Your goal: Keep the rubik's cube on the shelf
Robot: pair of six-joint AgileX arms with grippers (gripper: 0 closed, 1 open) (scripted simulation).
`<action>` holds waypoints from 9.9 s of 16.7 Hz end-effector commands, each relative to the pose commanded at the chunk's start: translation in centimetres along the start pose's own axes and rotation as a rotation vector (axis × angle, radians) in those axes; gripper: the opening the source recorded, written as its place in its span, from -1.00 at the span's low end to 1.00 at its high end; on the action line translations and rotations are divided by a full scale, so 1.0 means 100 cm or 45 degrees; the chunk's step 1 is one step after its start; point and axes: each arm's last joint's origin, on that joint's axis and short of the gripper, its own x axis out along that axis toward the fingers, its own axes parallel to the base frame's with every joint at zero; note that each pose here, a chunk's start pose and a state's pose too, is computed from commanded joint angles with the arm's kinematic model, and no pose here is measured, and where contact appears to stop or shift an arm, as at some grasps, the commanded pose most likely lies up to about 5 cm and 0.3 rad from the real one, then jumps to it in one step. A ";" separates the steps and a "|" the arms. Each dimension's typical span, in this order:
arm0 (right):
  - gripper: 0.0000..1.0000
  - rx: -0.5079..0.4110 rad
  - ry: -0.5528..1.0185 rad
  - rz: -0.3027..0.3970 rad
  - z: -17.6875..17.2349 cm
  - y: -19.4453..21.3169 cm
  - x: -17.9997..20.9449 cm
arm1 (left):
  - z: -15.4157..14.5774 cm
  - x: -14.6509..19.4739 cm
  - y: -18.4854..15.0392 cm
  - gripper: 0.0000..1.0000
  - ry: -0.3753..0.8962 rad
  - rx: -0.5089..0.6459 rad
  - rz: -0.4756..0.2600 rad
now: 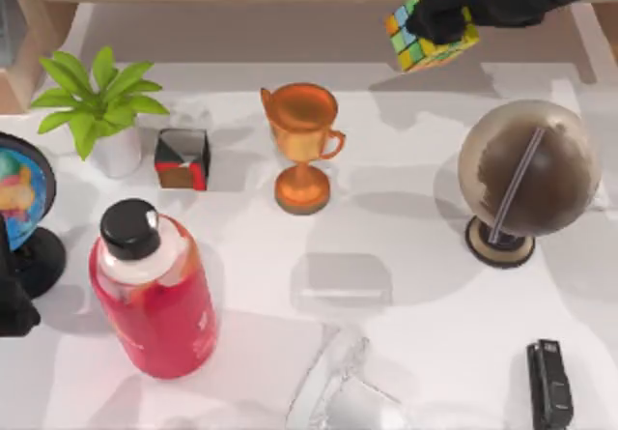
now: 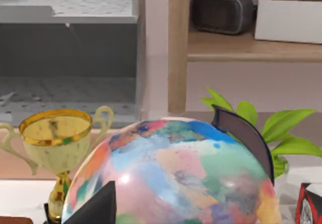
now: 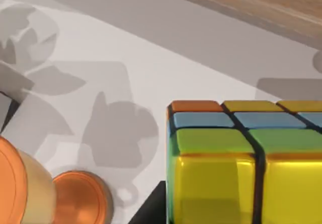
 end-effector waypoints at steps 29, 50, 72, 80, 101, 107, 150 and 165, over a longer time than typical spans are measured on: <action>-1.00 -0.040 -1.358 -0.766 -0.084 0.117 0.110 | 0.000 0.000 0.000 1.00 0.000 0.000 0.000; -1.00 -0.040 -1.358 -0.766 -0.004 0.071 0.150 | 0.000 0.000 0.000 1.00 0.000 0.000 0.000; 1.00 -0.040 -1.358 -0.766 -0.004 0.071 0.150 | 0.000 0.000 0.000 1.00 0.000 0.000 0.000; 1.00 -0.196 -1.492 -0.596 -0.001 0.093 0.121 | 0.000 0.000 0.000 1.00 0.000 0.000 0.000; 1.00 -2.017 -0.991 -1.535 -0.202 -0.172 -0.146 | 0.000 0.000 0.000 1.00 0.000 0.000 0.000; 1.00 -1.831 -0.381 -1.522 -0.310 -0.207 -0.143 | 0.000 0.000 0.000 1.00 0.000 0.000 0.000; -1.00 -1.745 -0.276 -1.443 -0.309 -0.230 -0.112 | 0.000 0.000 0.000 1.00 0.000 0.000 0.000; -1.00 -1.747 -0.276 -1.448 -0.254 -0.270 -0.075 | 0.000 0.000 0.000 1.00 0.000 0.000 0.000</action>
